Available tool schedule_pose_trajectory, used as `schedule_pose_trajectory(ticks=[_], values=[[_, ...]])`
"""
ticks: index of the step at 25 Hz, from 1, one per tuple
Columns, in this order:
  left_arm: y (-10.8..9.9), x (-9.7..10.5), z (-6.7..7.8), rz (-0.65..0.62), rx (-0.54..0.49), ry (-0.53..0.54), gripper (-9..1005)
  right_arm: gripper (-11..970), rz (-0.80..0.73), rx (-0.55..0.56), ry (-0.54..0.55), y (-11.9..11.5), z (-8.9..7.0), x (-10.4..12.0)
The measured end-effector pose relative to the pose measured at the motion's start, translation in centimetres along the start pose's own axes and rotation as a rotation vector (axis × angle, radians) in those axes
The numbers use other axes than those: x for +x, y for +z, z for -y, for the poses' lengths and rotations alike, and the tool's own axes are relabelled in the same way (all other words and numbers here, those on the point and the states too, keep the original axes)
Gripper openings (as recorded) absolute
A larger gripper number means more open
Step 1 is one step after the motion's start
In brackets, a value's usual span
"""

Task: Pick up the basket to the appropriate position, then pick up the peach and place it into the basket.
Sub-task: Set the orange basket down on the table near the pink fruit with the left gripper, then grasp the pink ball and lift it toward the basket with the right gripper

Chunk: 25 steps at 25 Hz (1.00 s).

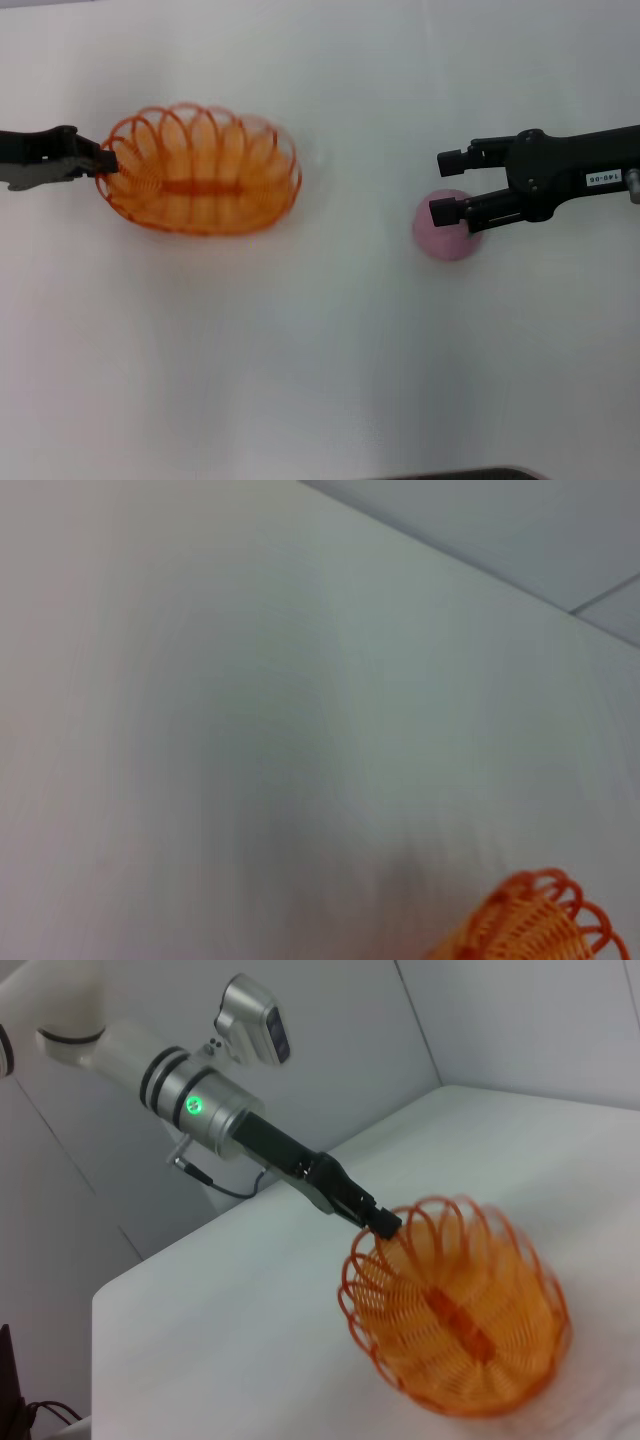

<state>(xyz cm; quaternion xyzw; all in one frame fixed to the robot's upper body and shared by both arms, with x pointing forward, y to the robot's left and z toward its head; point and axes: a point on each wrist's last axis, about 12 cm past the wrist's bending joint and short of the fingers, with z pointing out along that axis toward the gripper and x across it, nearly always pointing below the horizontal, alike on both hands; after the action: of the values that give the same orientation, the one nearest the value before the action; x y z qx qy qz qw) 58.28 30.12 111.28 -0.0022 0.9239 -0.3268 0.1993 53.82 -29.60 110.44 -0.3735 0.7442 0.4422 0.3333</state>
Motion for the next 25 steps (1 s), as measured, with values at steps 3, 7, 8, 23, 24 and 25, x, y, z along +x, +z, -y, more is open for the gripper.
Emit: schedule_pose_trajectory(ticks=[3, 7, 8, 23, 24, 25], values=[[0.3, 0.2, -0.1, -0.009, 0.000, -0.006, 92, 912, 0.000, 0.000, -0.001, 0.0, 0.0, 0.0], [0.4, 0.1, -0.2, -0.011, -0.003, 0.012, 105, 911, 0.005, 0.005, 0.000, 0.1, 0.0, 0.0], [0.3, 0.1, -0.2, -0.008, -0.003, 0.018, 146, 911, 0.007, 0.006, 0.001, 0.1, 0.0, 0.0], [-3.1, 0.4, 1.0, 0.198, 0.183, 0.410, 784, 911, 0.020, 0.015, 0.000, 0.4, 0.2, -0.3], [-3.4, 0.8, 1.2, 0.229, 0.228, 0.480, 796, 911, 0.023, 0.019, 0.001, 0.4, 0.2, -0.4], [-3.6, 1.3, 1.3, 0.249, 0.256, 0.538, 807, 910, 0.028, 0.023, 0.002, 0.4, 0.3, -0.4]])
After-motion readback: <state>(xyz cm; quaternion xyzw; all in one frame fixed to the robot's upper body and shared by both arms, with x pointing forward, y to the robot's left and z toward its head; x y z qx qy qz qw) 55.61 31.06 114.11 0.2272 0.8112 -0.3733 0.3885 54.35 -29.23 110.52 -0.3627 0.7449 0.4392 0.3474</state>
